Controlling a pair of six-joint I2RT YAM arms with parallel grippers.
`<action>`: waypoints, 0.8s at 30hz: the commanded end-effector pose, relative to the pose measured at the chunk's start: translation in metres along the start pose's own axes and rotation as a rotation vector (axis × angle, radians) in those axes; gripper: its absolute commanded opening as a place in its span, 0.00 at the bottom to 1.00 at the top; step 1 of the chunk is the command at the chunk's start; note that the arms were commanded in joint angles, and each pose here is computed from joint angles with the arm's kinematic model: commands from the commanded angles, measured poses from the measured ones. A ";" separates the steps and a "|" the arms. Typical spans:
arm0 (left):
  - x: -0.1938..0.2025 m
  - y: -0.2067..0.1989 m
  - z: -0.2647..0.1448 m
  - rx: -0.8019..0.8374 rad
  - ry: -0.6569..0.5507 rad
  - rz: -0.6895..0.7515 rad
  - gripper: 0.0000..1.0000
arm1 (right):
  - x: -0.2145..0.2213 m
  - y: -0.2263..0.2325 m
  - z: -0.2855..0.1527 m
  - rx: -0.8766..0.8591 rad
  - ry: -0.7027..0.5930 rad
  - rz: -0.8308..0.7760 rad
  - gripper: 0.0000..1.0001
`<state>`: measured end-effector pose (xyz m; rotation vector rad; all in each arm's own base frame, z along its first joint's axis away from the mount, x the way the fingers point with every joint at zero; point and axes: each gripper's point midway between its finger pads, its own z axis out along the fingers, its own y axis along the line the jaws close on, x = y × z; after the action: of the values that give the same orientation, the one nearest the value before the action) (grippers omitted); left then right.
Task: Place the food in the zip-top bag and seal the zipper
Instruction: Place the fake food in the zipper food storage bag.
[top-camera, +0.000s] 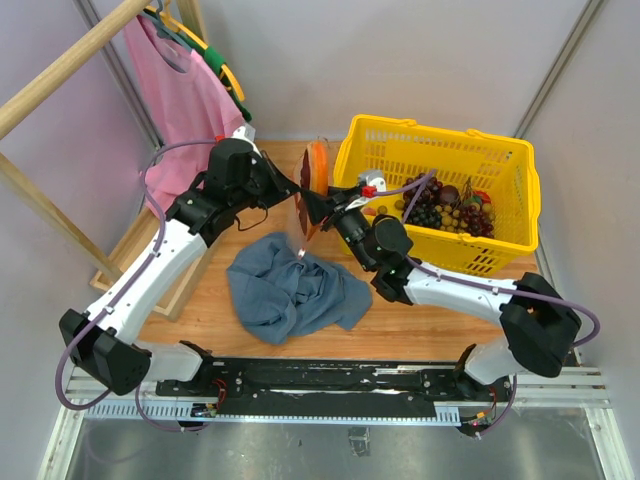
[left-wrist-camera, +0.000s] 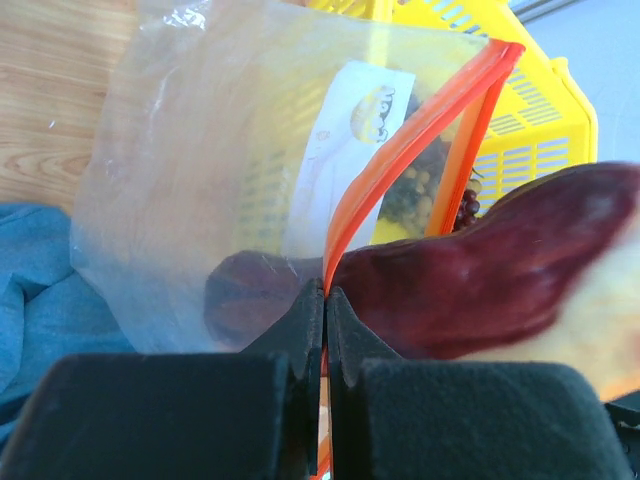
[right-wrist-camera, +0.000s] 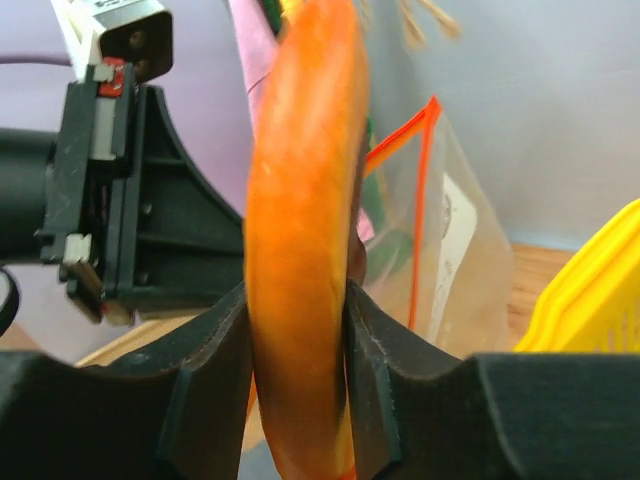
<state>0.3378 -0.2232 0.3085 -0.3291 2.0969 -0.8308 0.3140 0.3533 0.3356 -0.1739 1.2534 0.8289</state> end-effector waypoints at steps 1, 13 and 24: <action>-0.014 -0.005 -0.008 0.037 -0.049 -0.027 0.00 | -0.011 0.011 -0.009 -0.086 0.029 -0.025 0.42; -0.025 0.006 -0.015 -0.012 -0.091 0.098 0.00 | -0.020 0.002 -0.040 -0.107 0.301 -0.148 0.58; -0.033 0.010 -0.014 -0.052 -0.094 0.199 0.00 | -0.016 -0.019 -0.056 -0.018 0.695 -0.066 0.59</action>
<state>0.3432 -0.1956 0.3162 -0.2019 2.0612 -0.6394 0.2997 0.2904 0.3814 -0.4685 1.5961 0.6868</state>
